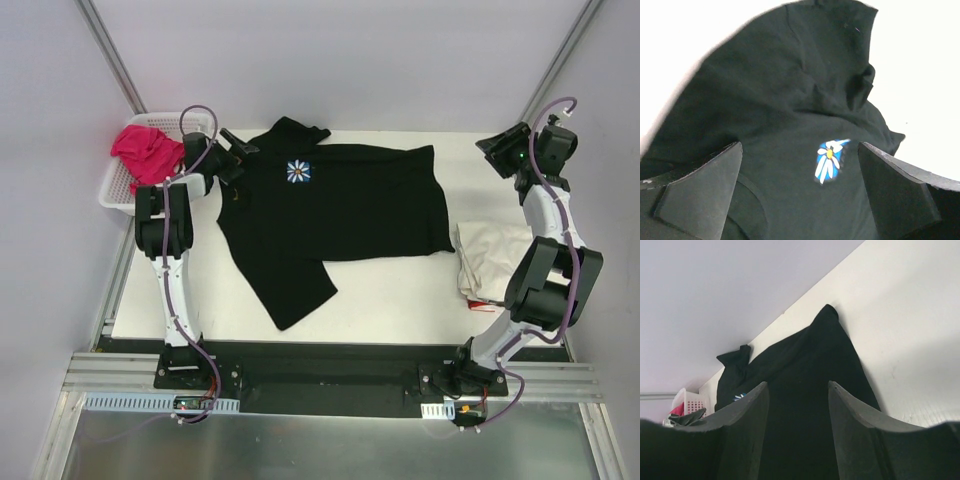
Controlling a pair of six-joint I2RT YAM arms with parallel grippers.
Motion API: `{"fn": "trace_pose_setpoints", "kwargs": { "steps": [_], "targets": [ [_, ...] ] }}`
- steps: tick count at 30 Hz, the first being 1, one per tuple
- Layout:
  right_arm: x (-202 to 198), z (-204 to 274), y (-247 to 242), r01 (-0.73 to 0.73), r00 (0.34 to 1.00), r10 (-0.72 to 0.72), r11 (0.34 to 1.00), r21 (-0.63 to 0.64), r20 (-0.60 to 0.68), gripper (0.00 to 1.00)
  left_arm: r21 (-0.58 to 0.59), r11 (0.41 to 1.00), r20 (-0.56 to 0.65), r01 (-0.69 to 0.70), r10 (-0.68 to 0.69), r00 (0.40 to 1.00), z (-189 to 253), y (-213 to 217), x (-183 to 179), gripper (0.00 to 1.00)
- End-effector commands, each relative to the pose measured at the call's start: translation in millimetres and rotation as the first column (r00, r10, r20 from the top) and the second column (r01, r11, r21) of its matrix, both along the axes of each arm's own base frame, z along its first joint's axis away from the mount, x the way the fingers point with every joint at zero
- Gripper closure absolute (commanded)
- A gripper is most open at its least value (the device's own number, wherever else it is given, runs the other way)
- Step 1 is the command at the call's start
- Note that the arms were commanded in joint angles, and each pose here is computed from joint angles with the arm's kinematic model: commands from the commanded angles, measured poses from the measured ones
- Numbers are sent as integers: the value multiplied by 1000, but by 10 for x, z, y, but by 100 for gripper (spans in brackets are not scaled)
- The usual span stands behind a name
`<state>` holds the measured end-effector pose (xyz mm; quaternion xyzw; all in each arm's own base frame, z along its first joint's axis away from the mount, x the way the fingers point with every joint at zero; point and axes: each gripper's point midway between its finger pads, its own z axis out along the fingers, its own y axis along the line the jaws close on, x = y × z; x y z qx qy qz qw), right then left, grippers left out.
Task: Fold and stack the t-shirts
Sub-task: Flatten out the tshirt
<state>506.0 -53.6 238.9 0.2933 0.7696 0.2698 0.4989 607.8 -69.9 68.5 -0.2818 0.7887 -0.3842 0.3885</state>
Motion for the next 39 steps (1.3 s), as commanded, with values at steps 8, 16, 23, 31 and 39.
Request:
{"fn": "trace_pose_setpoints", "kwargs": {
  "steps": [8, 16, 23, 31, 39],
  "targets": [
    [-69, 150, 291, -105, 992, 101, 994, 43, 79, 47, 77, 995, 169, 60, -72, 983, 973, -233, -257, 1],
    [-327, -145, 1315, -321, 947, 321, 947, 6, -6, 47, 135, 888, 385, 439, -455, 803, 1730, -1149, -626, 1],
    [-1031, -593, 2026, -454, 887, 453, 891, 10, -95, 52, 203, 773, 448, 602, -620, 644, 1932, -1623, -1311, 1],
    [-1649, -857, 1983, -445, 890, 437, 895, -39, -130, 54, 280, 758, 375, 589, -651, 660, 1535, -1868, -2490, 1],
    [-1781, -891, 1964, -443, 891, 436, 896, -35, -124, 54, 309, 762, 195, 569, -637, 746, 843, -1719, -3501, 1]
  ]
}}
